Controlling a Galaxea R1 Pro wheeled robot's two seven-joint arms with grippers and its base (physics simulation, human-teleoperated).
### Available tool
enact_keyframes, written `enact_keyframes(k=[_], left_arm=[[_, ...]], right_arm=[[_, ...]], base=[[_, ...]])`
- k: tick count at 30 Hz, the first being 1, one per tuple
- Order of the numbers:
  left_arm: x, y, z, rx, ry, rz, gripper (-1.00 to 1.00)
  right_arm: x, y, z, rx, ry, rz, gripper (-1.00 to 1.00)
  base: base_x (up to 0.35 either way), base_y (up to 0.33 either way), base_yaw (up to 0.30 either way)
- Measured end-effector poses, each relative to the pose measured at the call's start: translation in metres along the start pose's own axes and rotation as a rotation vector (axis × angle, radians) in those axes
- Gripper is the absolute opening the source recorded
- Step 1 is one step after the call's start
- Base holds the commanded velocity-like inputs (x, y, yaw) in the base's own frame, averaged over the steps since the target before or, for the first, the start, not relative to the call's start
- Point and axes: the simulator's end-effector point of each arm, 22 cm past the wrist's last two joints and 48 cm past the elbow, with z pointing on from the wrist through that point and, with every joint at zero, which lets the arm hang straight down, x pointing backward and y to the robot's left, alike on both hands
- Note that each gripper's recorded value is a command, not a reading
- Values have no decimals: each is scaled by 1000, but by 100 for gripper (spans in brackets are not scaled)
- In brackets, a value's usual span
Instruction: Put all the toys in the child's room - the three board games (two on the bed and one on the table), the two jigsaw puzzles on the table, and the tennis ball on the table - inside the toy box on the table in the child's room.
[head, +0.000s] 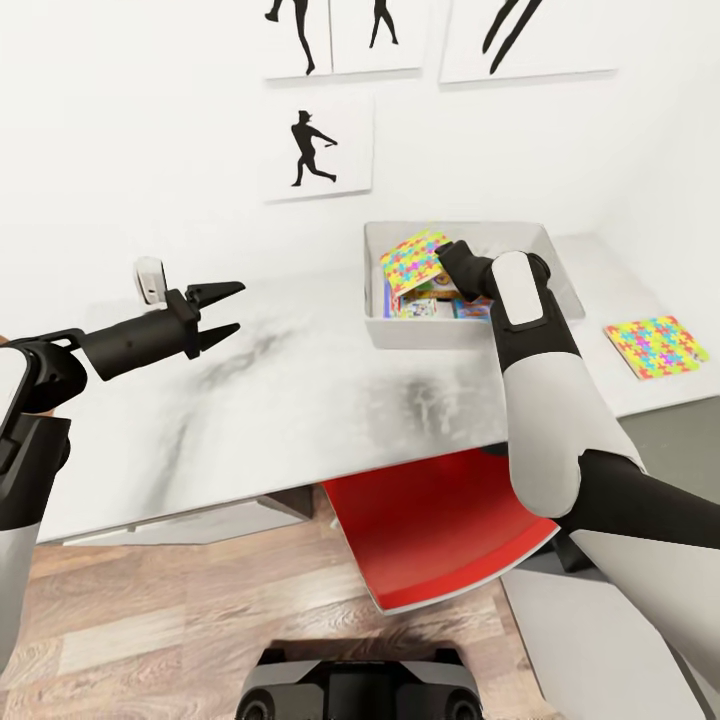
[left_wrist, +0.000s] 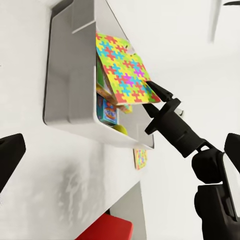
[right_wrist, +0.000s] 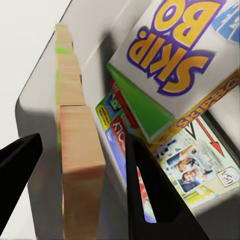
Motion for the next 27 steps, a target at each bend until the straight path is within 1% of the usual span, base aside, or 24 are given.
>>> enact_keyframes(k=[13,27], left_arm=[[3,12,5,-9,8,-13,100],[5,13,9,-6,11,-18,100]], right_arm=[[10,-14,10,17,22,1,-100],[13,-19,13,28,25,2,-100]], base=[[0,0,0],[0,0,0]])
